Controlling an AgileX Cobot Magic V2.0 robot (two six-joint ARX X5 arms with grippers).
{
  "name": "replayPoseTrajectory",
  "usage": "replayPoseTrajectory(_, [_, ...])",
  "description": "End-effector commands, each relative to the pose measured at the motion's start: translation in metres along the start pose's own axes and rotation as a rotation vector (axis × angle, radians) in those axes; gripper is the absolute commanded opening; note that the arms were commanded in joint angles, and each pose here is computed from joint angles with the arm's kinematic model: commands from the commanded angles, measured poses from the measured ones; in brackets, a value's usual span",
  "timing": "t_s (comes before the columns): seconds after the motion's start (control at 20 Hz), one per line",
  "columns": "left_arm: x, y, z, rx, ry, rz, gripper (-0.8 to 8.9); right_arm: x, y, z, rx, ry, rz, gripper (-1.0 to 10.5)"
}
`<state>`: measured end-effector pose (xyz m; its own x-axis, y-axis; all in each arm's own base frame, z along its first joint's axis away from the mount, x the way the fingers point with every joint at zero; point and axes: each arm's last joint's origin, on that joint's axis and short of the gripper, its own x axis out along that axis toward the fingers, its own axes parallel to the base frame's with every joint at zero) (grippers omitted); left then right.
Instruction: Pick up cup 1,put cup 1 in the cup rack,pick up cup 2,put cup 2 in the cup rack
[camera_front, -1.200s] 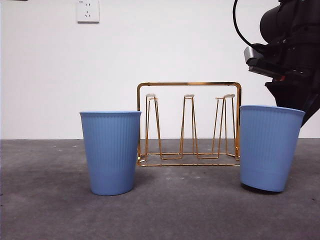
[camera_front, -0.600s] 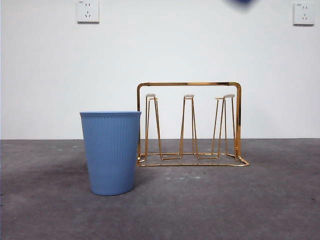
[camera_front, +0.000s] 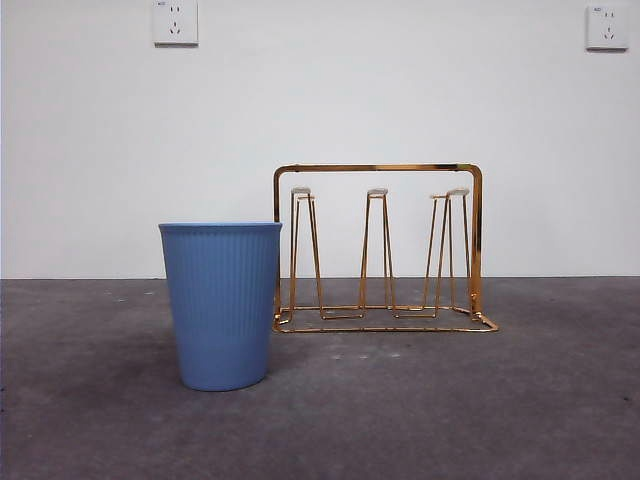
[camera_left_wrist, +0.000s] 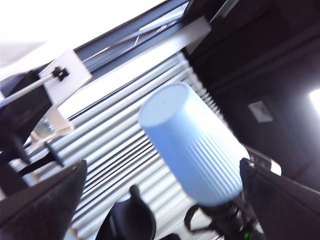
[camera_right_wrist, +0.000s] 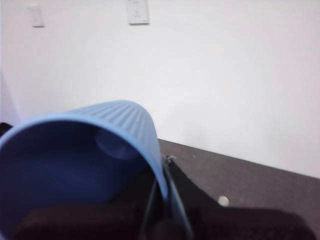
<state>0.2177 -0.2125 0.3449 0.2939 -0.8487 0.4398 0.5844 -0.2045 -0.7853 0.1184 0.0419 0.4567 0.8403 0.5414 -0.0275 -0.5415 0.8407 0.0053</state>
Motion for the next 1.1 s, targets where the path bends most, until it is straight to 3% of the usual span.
replayPoseTrajectory(0.05, [0.014, -0.003, 0.003, 0.005, -0.002, -0.035, 6.37, 0.008, 0.003, 0.000, 0.006, -0.012, 0.044, -0.1])
replayPoseTrajectory(0.65, [0.037, -0.004, 0.007, 0.041, 0.010, -0.012, 6.37, 0.060, 0.026, -0.012, -0.026, 0.061, 0.119, -0.1])
replayPoseTrajectory(1.1, [0.035, -0.003, 0.010, 0.068, -0.012, -0.002, 6.25, 0.064, 0.026, -0.025, -0.083, 0.188, 0.090, -0.1])
